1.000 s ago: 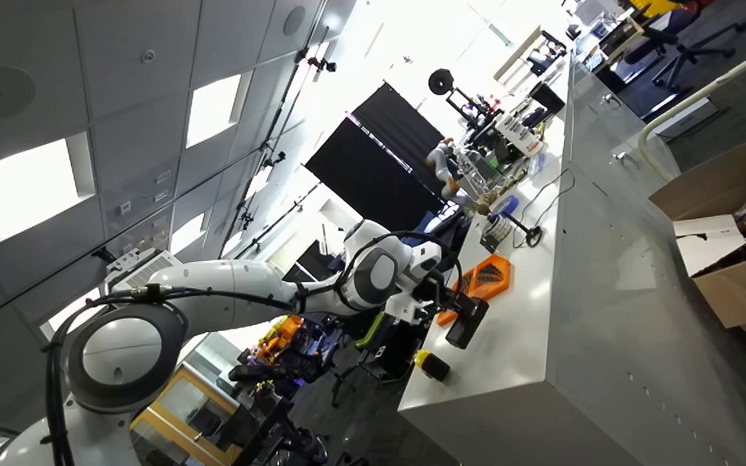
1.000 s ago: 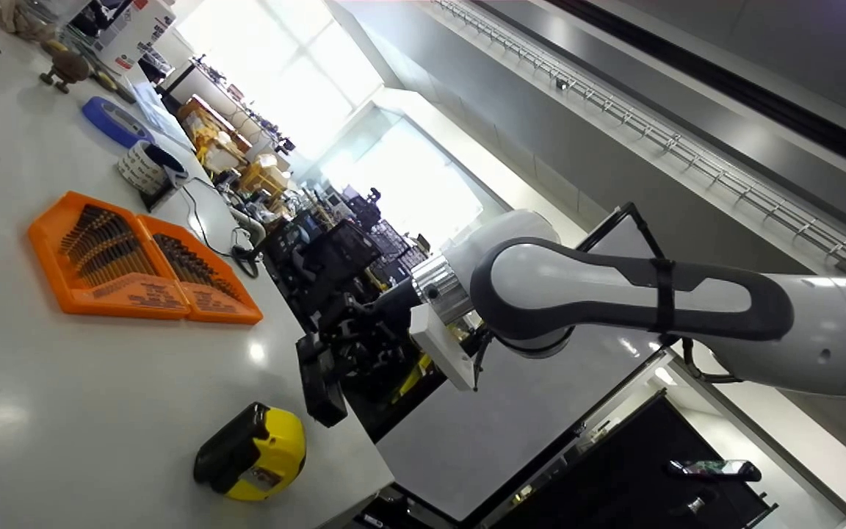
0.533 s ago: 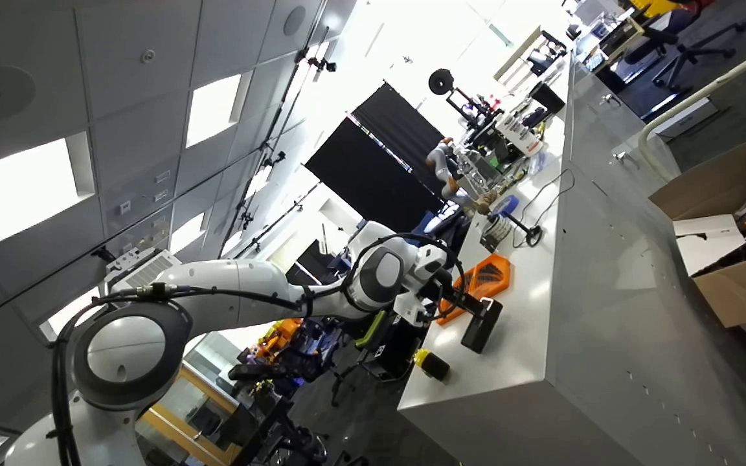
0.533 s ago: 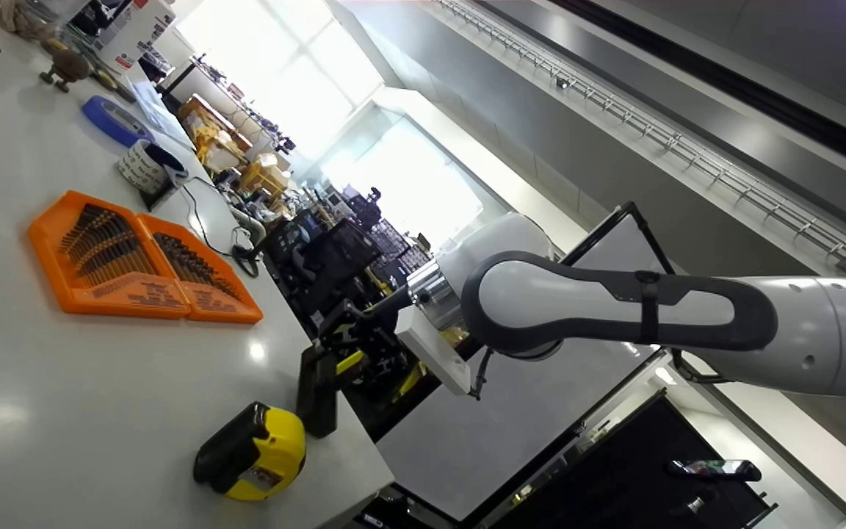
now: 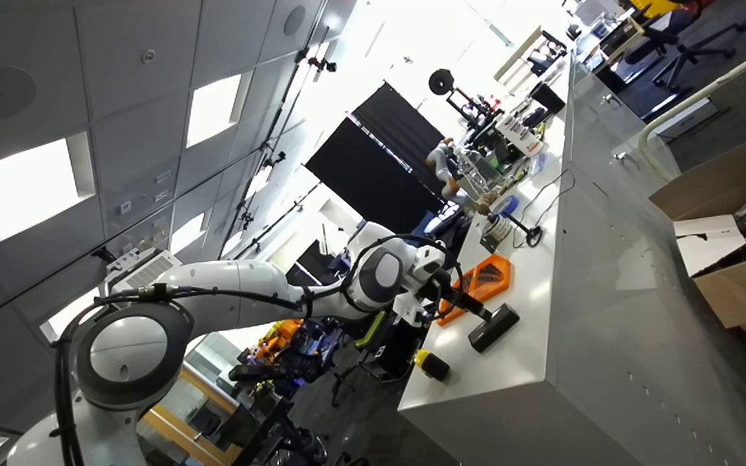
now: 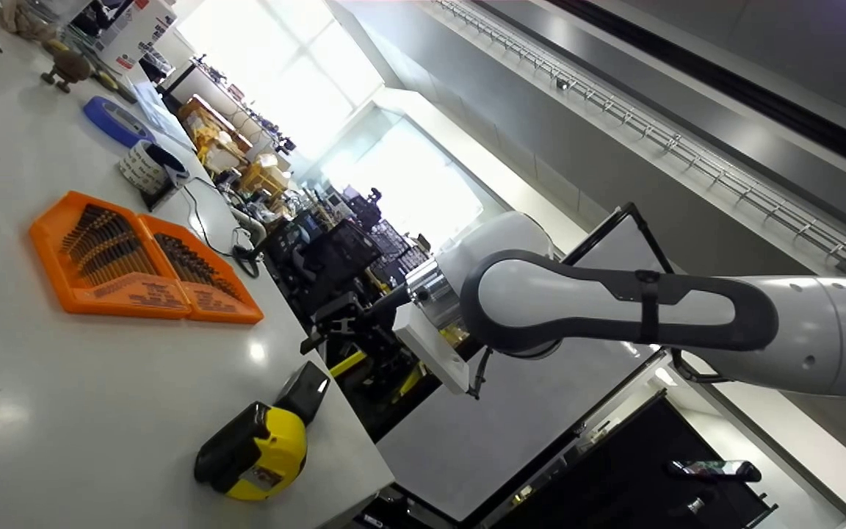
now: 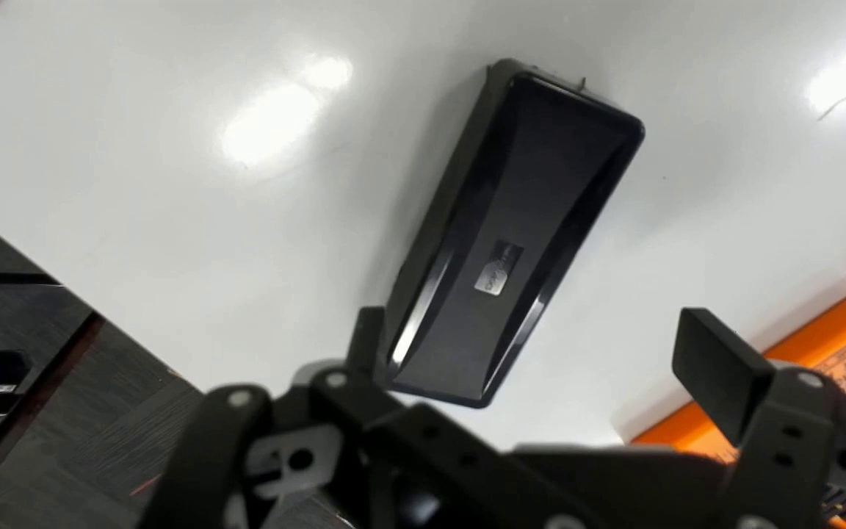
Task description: Move the duster to the left
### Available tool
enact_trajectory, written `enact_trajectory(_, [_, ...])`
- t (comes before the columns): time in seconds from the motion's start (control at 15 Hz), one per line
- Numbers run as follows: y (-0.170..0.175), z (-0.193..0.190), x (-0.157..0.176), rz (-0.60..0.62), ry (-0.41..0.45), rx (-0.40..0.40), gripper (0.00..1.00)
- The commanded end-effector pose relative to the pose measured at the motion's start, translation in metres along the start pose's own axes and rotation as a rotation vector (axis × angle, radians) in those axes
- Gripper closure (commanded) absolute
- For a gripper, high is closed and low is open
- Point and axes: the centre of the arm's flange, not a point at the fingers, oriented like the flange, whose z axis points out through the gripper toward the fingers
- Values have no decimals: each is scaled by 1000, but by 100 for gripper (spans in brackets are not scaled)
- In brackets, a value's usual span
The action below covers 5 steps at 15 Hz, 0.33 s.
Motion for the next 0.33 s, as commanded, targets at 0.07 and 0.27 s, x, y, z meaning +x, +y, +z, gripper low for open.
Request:
enact_trajectory(0.07, [-1,0,0,-1,2,2,0])
enact_trajectory(0.27, [0,1,0,0,0,1,0])
